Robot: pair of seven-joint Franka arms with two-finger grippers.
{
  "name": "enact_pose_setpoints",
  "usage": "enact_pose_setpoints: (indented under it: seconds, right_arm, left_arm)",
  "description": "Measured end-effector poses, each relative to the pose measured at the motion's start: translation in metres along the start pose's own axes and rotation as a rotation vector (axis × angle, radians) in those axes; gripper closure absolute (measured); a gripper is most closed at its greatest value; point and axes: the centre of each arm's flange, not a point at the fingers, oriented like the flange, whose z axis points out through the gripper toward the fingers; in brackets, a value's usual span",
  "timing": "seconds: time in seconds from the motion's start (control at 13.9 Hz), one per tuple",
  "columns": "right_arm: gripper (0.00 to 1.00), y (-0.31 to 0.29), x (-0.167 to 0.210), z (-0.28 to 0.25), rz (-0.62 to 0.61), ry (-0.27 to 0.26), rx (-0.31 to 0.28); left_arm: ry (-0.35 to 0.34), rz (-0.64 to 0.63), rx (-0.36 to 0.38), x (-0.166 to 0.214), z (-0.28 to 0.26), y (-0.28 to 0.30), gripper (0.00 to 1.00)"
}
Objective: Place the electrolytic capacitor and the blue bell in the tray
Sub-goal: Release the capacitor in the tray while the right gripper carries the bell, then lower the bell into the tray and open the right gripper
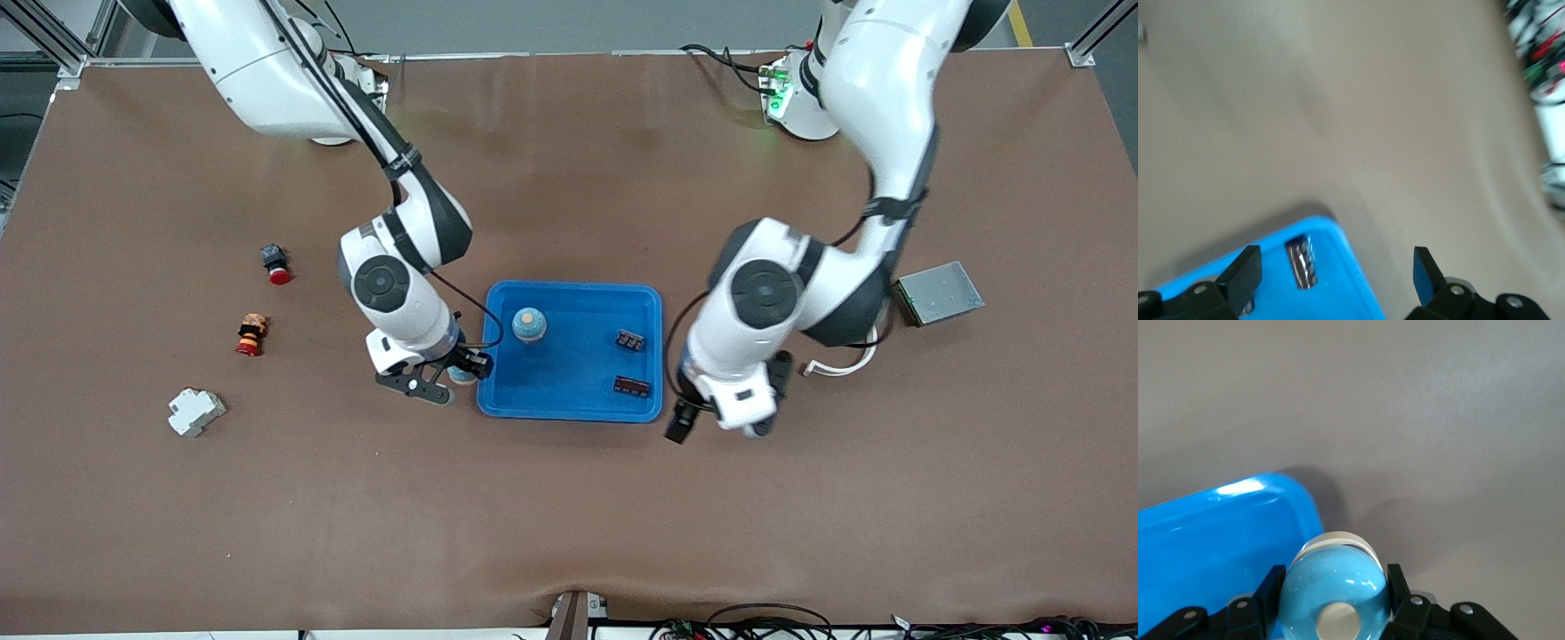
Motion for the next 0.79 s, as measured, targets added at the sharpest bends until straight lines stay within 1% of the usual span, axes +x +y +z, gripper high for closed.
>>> enact_pose_setpoints:
  seconds: [0.07,0.29,0.36,0.58,0.65,0.79]
  right_arm:
    - [0.33,-0.012,-0.009,-0.001,0.017,-0.004,-0.011]
    - [0.33,-0.039,-0.033,0.010,0.050,0.027,-0.050]
    - [0.33,-0.044,-0.038,0.017,0.059,0.031,-0.059]
    - [0.33,-0.051,-0.040,0.037,0.074,0.025,-0.071]
    - [0.33,-0.053,-0.040,0.043,0.080,0.026,-0.072]
    - [0.33,-0.061,-0.039,0.052,0.088,0.043,-0.077]
  left_arm:
    - [0.008,0.047,0.000,0.017,-0.019,-0.002,0.00]
    - [0.017,0.263,0.082,0.062,-0.074,-0.023,0.00]
    - [0.018,0.335,0.098,0.081,-0.098,-0.032,0.00]
    - [0.020,0.518,0.136,0.139,-0.172,-0.067,0.00]
    - [0.012,0.573,0.158,0.152,-0.194,-0.082,0.00]
    - [-0.021,0.656,0.206,0.173,-0.235,-0.114,0.00]
